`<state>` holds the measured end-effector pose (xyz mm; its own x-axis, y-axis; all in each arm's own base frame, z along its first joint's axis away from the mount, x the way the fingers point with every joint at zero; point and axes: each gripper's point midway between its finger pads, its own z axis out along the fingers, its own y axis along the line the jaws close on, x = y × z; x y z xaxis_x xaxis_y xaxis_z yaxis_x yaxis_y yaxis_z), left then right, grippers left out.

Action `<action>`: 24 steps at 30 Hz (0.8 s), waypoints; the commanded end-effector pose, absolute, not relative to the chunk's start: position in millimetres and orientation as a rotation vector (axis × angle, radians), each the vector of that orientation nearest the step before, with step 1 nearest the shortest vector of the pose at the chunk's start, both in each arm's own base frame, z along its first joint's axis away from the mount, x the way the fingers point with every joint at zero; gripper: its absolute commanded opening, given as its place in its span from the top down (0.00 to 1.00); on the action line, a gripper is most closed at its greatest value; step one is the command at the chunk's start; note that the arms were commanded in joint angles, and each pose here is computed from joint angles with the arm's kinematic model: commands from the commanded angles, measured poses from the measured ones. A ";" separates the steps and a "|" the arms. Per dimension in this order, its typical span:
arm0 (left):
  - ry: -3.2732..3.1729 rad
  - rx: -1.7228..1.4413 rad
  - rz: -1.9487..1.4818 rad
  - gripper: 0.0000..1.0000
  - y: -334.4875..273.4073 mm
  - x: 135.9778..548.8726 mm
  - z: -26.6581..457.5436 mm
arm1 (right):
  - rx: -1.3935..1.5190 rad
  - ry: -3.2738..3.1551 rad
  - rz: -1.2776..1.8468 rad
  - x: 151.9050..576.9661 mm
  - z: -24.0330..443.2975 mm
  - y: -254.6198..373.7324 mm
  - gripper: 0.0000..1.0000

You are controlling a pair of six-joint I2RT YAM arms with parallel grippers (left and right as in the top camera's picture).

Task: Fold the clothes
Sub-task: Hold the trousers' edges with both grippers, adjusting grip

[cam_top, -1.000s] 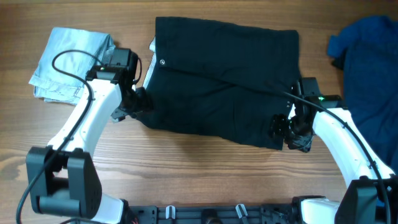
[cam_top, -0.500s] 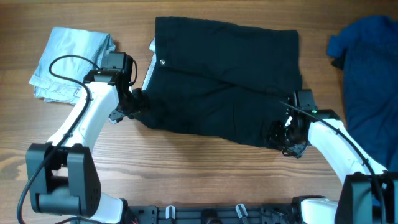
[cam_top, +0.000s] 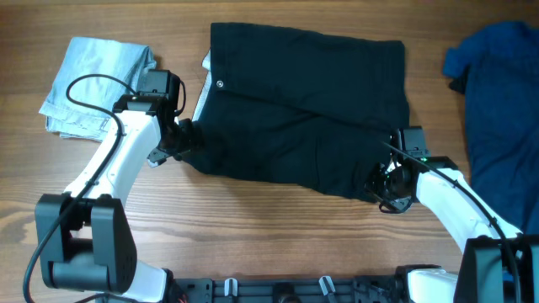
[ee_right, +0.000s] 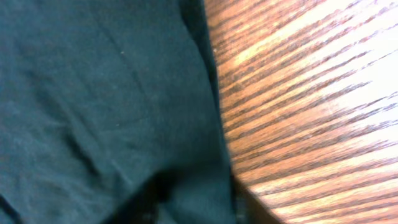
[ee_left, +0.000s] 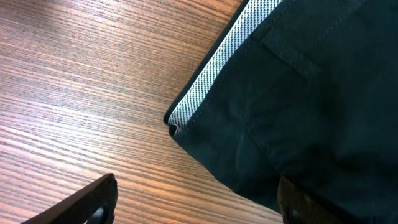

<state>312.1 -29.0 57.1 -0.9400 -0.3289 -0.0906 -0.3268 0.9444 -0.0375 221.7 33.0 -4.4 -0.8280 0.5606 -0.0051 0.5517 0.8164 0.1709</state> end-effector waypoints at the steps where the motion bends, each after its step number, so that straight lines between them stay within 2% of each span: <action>1: 3.005 -0.540 -0.005 0.17 -24.0 310.1 53.2 | 0.942 2.967 0.266 210.6 -13.1 35.7 0.92; 2: 3.005 -0.540 -0.005 0.17 -24.0 310.1 53.2 | 0.942 2.966 0.266 210.9 -13.0 35.8 0.96; 7: 3.005 -0.540 -0.005 0.17 -24.0 310.2 53.2 | 0.941 2.968 0.272 210.7 -12.9 36.5 0.96; 9: 3.004 -0.540 -0.005 0.17 -24.0 310.3 53.2 | 0.941 2.968 0.272 210.7 -12.9 36.5 0.90; 11: 3.005 -0.540 -0.005 0.16 -24.0 310.3 53.2 | 0.941 2.967 0.271 210.8 -13.0 36.3 0.96; 15: 3.001 -0.541 -0.007 0.16 -23.9 311.1 53.3 | 0.920 2.951 0.266 215.7 -12.7 35.0 0.96; 16: 2.999 -0.542 -0.007 0.12 -23.7 311.6 53.2 | 0.918 2.946 0.269 217.0 -12.6 35.1 0.95; 19: 3.005 -0.557 -0.006 0.09 -23.7 311.3 50.2 | 0.917 2.944 0.271 217.6 -12.5 35.2 0.96; 24: 3.044 -0.602 0.002 0.09 -24.5 307.4 32.1 | 0.912 2.945 0.266 217.5 -12.6 34.7 0.96</action>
